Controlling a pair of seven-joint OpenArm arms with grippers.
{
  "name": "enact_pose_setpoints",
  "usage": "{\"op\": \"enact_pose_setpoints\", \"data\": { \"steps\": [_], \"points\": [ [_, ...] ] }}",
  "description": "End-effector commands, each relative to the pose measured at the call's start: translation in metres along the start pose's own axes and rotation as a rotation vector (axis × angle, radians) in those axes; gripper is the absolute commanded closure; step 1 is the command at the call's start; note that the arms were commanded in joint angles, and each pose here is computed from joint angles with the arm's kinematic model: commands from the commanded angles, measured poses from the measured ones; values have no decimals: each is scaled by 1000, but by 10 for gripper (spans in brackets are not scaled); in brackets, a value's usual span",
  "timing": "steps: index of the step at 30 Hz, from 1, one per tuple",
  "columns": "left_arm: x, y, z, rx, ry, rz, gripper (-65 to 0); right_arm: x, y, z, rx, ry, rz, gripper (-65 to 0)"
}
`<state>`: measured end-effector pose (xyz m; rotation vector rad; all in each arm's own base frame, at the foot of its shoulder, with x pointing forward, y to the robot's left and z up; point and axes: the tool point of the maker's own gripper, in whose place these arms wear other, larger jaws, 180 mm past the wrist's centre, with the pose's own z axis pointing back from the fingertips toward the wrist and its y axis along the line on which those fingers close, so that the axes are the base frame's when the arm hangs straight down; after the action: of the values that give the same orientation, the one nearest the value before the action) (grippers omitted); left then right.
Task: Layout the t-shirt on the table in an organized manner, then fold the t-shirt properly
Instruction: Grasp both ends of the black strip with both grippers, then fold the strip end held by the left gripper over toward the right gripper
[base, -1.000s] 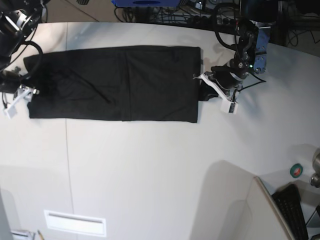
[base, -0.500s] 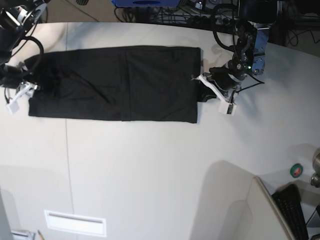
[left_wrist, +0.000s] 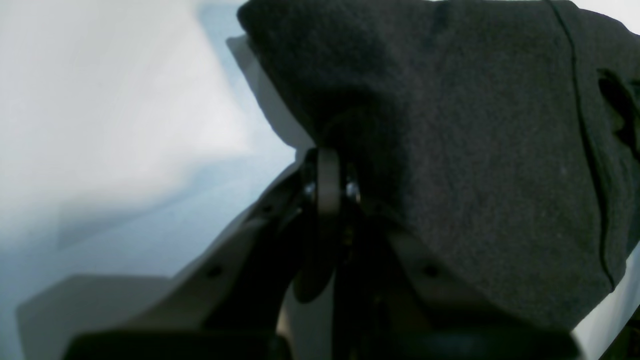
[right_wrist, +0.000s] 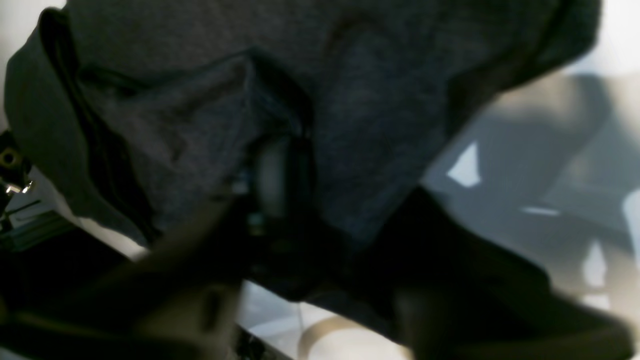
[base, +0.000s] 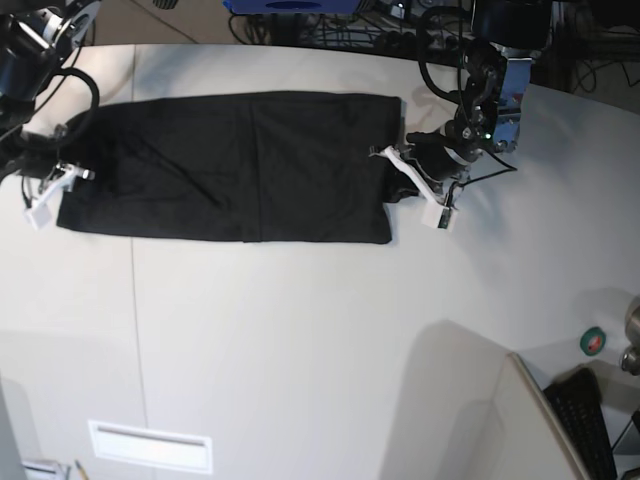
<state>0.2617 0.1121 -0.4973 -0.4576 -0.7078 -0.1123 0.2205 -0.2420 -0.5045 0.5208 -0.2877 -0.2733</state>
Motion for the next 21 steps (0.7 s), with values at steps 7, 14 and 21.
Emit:
{"op": "enact_pose_setpoints", "data": {
  "steps": [7,14,21],
  "points": [
    [0,-15,-22,-32,63,-31,0,18,-22,16,-142,13,83,0],
    [-3,-54,-39,-116,89,-71,0,53,-8,60,-341,-104,290,0],
    [13,-98,-57,-204,75,-121,0,67,47,70,-500,-106,583,0]
  ]
}}
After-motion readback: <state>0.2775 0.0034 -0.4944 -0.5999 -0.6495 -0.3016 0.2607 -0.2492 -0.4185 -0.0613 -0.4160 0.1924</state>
